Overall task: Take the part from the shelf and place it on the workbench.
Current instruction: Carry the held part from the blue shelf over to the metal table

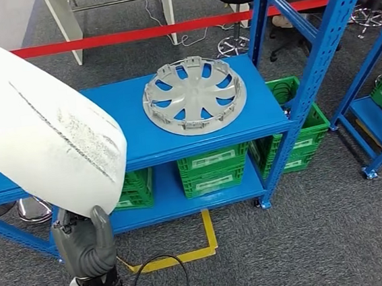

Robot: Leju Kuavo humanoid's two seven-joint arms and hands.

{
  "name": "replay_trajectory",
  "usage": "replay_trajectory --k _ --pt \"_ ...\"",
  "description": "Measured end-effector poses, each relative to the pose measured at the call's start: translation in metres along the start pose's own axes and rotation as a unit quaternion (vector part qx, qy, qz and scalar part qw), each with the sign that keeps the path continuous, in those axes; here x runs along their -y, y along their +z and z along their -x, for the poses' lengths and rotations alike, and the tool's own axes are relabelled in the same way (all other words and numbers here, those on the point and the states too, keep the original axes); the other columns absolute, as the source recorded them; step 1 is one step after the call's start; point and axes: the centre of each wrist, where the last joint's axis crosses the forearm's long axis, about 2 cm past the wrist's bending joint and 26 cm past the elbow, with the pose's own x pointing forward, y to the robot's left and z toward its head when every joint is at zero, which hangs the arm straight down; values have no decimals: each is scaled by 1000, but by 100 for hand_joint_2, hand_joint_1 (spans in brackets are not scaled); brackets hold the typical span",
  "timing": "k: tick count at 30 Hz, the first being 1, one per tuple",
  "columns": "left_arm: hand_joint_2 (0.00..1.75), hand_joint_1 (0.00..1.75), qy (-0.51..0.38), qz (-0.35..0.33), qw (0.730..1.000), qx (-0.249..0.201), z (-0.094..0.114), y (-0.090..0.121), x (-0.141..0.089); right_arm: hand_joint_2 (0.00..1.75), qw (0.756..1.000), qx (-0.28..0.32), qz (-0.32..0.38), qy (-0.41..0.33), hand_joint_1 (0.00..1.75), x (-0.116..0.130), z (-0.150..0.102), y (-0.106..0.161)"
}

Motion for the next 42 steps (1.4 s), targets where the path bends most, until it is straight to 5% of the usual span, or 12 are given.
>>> replay_trajectory --k 25,42 --pt "175 175 -1 35 999 -2 0 8 2 0 998 40 -53 -4 0 4 -3 -1" --pt "175 175 -61 71 995 -38 28 22 -1 0 997 63 -45 21 0 5 3 -2"
